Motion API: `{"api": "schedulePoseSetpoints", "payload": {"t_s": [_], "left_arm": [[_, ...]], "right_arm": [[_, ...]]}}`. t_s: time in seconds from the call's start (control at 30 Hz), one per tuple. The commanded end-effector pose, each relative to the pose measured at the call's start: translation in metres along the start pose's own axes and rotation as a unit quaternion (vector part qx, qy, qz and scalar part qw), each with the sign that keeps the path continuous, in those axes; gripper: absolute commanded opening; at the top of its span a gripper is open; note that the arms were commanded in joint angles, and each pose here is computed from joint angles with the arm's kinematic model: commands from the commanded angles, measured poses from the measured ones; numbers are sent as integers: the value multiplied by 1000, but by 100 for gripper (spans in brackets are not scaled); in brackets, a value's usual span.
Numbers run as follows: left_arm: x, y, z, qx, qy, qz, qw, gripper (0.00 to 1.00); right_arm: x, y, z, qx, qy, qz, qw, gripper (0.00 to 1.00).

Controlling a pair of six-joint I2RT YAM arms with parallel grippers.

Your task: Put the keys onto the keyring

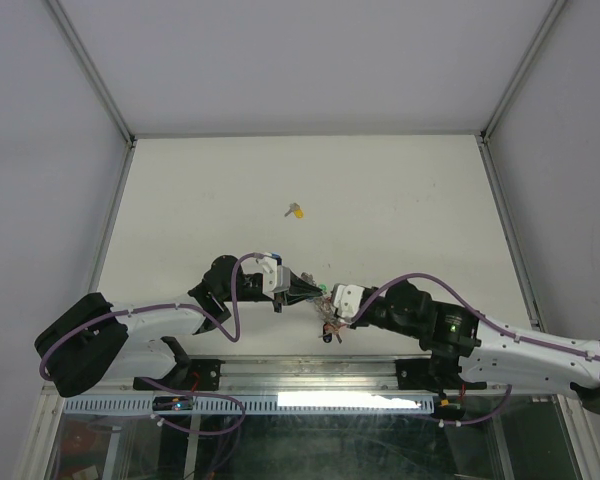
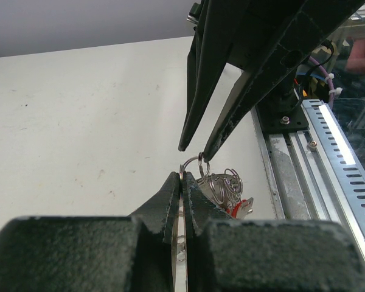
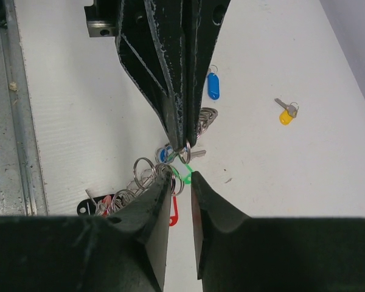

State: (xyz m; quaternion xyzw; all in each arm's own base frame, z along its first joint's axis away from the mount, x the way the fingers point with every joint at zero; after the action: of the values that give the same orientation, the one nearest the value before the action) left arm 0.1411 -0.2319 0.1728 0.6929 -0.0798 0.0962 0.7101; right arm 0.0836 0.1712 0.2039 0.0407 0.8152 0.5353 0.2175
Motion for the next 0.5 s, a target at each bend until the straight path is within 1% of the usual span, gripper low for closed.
{"api": "schedulePoseSetpoints", "payload": {"t_s": [0.0,0.17,0.3,0.47], "left_arm": [[4,14,6,-31,-12,32,999,0],[4,15,6,-32,-11,34,999,0],[4,14,6,-31,-12,34,999,0],[4,14,6,-32,-13,33,999,0]], "right_arm": [[-8,16,-7,-31,-28,1,999,22],[-10,15,-14,-23,-30,-6,999,21],[-7,17,-16,-31,-6,-3,999,20],[-4,14,-17,-20,14,-4,1000,19]]}}
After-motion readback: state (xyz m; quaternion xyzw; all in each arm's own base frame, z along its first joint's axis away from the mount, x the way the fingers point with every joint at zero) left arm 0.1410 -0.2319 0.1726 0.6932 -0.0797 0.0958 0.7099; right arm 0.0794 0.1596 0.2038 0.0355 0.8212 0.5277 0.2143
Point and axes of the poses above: each gripper's point midway between its finger pads, its own z axis out along the fingers, its own x axis along the line the jaws close on, y = z × x, the point moved 10 cm from there along -z, back along the fingers, and after that the axes turned 7 degrees about z, right-handed, at the moved point
